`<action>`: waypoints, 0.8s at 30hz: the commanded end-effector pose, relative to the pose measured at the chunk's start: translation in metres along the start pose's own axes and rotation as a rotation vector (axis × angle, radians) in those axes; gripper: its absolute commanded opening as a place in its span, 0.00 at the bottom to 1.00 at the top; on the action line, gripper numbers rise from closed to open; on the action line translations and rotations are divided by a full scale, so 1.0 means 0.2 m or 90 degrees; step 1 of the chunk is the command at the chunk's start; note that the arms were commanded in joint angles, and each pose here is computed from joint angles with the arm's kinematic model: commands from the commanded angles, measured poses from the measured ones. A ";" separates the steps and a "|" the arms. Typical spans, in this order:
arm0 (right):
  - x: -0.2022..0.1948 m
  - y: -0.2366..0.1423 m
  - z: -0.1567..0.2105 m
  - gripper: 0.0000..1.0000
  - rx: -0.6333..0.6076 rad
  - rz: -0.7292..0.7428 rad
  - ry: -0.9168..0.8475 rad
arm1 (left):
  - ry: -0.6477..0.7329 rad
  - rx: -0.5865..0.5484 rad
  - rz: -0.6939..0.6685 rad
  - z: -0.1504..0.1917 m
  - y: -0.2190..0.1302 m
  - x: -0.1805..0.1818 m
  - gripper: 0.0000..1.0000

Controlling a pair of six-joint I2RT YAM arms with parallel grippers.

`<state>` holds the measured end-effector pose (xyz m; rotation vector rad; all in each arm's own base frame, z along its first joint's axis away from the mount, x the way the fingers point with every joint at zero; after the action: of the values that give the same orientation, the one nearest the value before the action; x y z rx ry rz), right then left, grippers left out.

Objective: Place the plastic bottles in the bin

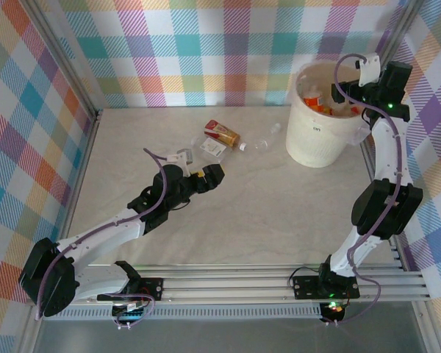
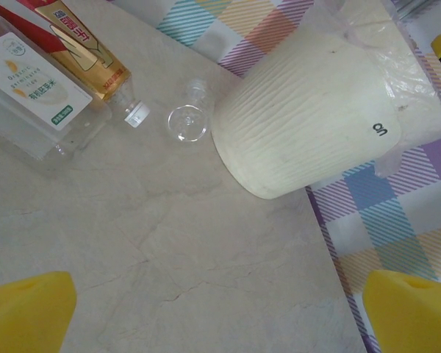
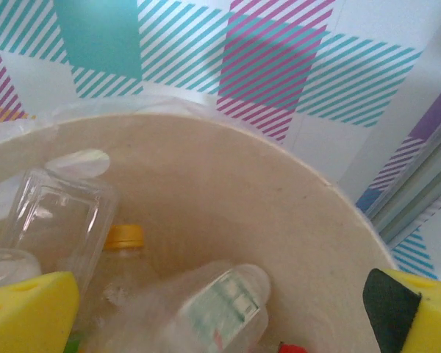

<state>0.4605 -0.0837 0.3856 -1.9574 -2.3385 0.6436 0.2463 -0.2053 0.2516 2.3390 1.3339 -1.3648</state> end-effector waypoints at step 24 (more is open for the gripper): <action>0.42 -0.45 -0.22 1.00 -0.156 -0.172 0.282 | -0.042 -0.001 -0.126 0.05 0.08 0.14 1.00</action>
<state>0.3853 -0.0199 0.4195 -1.6709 -2.3142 -0.0115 0.2547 -0.2028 0.2164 2.2438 1.5417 -1.4760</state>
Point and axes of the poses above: each hand's point on the last joint's axis, 136 mm out from that joint toward the fingers, its own y axis out along the fingers, its own x axis along the line the jaws close on, z = x × y, the point moved 8 cm from there along -y, back along the fingers, and after that the axes turned 5 degrees about -y, right-handed, at the moved point
